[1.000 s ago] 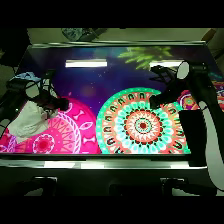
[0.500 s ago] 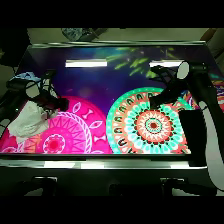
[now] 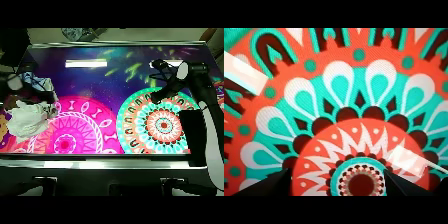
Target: Fold the shirts.
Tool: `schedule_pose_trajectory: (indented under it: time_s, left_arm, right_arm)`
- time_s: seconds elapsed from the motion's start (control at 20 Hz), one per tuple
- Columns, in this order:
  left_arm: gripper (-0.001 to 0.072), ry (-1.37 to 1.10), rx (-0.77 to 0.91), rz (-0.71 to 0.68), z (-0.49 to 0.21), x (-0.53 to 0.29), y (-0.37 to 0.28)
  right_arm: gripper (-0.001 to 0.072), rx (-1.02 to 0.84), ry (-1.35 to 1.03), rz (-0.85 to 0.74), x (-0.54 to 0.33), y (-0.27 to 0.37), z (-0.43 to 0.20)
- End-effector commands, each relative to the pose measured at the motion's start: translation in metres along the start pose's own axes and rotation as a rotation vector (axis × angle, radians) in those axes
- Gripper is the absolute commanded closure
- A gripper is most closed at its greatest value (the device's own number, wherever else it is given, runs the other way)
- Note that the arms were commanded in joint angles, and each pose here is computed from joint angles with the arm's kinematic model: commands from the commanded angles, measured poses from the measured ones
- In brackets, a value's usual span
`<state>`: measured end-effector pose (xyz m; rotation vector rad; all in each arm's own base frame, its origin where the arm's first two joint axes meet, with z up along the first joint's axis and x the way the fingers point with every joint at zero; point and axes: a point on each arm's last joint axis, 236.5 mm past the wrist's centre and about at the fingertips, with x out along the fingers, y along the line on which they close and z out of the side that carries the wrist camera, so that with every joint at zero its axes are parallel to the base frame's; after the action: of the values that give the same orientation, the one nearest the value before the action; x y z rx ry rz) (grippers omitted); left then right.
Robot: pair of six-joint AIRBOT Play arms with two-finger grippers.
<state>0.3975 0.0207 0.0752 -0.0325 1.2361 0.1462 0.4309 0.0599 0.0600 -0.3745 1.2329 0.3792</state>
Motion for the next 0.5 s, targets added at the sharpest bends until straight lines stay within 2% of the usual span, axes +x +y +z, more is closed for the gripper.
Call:
schedule_pose_trajectory:
  time_s: [0.0, 0.2, 0.45]
  left_arm:
    - [-0.0013, 0.114, -0.279, 0.075, -0.031, 0.001, 0.104]
    - [-0.0013, 0.126, -0.579, -0.022, -0.066, 0.040, 0.157]
    - [-0.0013, -0.011, -0.740, -0.092, -0.058, 0.087, 0.173]
  right_arm:
    - [0.0049, -0.015, 0.015, 0.007, 0.002, 0.002, -0.003]
    - [0.0050, -0.015, 0.024, 0.011, 0.006, 0.002, -0.003]
    - [0.0050, -0.009, 0.032, 0.019, 0.010, 0.003, -0.004]
